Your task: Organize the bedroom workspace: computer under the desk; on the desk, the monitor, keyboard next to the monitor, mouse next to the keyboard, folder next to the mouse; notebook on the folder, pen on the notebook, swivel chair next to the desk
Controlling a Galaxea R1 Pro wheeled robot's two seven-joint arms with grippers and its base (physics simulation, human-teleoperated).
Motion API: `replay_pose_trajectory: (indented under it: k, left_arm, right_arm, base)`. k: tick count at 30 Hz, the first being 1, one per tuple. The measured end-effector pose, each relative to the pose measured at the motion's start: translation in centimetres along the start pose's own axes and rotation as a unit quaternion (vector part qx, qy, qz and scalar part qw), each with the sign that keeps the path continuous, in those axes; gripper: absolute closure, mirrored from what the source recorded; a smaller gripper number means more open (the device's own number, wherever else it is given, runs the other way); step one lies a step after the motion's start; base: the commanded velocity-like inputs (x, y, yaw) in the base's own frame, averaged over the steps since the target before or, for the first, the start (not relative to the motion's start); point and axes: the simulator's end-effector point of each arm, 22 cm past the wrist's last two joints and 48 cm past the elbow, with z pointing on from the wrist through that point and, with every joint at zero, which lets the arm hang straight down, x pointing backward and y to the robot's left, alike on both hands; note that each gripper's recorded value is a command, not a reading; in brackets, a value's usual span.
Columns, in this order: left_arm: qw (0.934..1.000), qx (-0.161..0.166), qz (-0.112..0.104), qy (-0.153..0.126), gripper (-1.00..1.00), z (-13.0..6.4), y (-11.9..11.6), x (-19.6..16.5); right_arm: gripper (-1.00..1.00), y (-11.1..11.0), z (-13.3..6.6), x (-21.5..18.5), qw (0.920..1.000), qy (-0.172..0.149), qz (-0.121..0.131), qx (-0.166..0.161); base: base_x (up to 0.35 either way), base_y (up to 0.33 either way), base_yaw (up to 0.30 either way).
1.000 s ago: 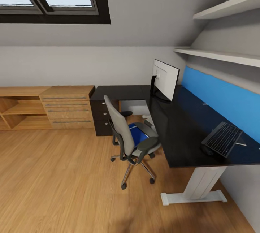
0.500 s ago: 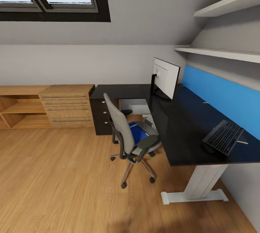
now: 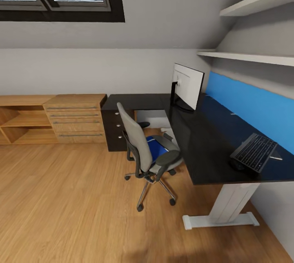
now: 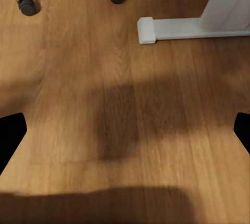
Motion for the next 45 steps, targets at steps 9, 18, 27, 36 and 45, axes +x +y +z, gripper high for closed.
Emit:
replay_pose_trajectory:
  k: [9,18,27,36,45]
  left_arm:
    - [1.0,-0.001,0.0,0.002,-1.0,1.4,0.1,0.8]
    - [1.0,-0.001,-0.001,0.002,-1.0,2.8,0.0,1.5]
    - [1.0,-0.002,-0.002,0.003,-1.0,4.2,0.0,2.3]
    - [0.9998,-0.008,-0.015,0.008,-1.0,5.6,0.4,3.4]
    - [0.9998,-0.005,-0.017,0.011,-1.0,7.0,0.1,4.4]
  right_arm:
    - [-1.0,0.0,1.0,1.2,1.0,0.0,0.0,0.0]
    - [-1.0,0.1,2.0,2.4,1.0,0.0,0.0,0.0]
    - [-1.0,0.2,3.0,3.7,1.0,0.001,0.001,-0.001]
    - [-1.0,-0.3,4.1,4.9,1.0,0.0,-0.001,0.002]
    - [-1.0,-2.4,5.2,6.1,0.9998,-0.001,-0.012,0.013]
  base:
    - [0.0,0.024,0.0]
    - [0.0,0.0,0.0]
    - [0.0,0.166,0.0]
    - [0.0,0.027,0.0]
    - [0.0,0.0,0.0]
